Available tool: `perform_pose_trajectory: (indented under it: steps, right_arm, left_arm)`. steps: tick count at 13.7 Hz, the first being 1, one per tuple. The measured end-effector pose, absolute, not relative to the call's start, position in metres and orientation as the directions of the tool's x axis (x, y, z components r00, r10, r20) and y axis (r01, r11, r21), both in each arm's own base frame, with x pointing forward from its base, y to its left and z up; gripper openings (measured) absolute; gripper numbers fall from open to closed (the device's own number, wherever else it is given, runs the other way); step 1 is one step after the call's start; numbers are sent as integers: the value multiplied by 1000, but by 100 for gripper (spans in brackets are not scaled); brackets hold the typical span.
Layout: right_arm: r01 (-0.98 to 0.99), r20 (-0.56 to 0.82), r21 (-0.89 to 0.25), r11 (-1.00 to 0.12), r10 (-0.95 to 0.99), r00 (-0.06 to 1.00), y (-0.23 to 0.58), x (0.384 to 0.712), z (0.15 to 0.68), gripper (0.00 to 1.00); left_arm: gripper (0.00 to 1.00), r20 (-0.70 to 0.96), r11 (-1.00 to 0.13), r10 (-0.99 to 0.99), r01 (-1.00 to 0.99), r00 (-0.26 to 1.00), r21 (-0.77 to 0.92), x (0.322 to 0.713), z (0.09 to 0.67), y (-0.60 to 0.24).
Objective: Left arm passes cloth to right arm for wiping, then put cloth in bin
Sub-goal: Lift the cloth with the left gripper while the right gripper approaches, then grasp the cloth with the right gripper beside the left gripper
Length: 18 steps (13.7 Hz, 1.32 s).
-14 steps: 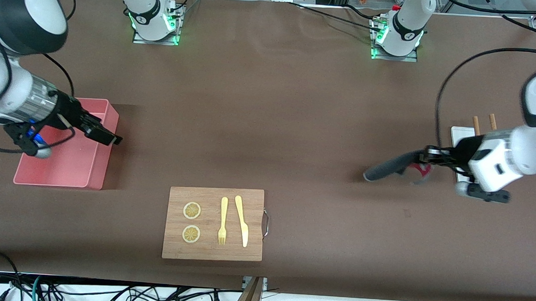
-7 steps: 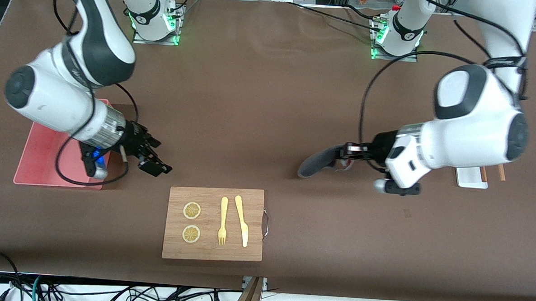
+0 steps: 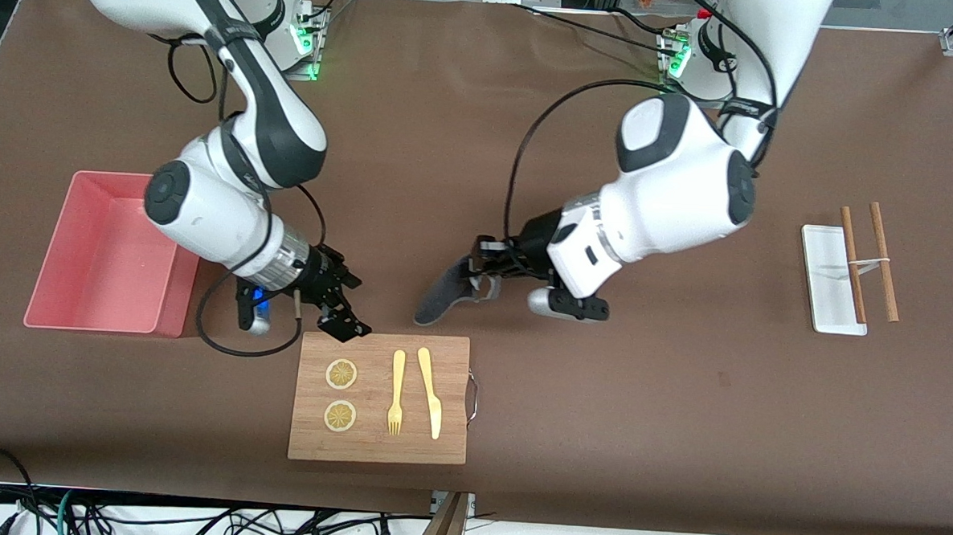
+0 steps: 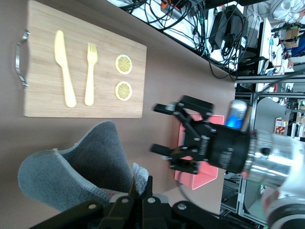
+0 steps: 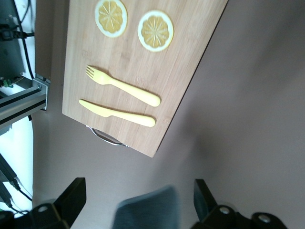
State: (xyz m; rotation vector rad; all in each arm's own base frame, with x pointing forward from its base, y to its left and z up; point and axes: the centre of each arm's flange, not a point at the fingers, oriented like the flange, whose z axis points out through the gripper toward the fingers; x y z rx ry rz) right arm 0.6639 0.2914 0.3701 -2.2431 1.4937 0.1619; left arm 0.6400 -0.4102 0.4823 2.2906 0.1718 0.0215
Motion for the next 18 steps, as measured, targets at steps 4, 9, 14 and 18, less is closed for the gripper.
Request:
perform_pose_trajectory:
  steps: [4, 9, 14, 18]
  right_arm:
    - [-915, -353, -288, -282, -857, 376, 316, 659, 348, 100]
    - [-915, -364, -258, -311, -846, 390, 344, 646, 320, 100]
    - [-913, -375, -231, -337, -835, 404, 360, 635, 308, 56]
    - [-909, -387, -181, -375, -823, 416, 368, 624, 306, 37]
  left_arm:
    - [3, -68, -646, 144, 146, 987, 749, 622, 479, -442]
    - [3, -135, -638, 158, 206, 978, 742, 599, 480, -474]
    - [3, -144, -637, 163, 216, 976, 740, 597, 480, -477]
    - [3, -143, -637, 167, 218, 976, 740, 598, 480, -475]
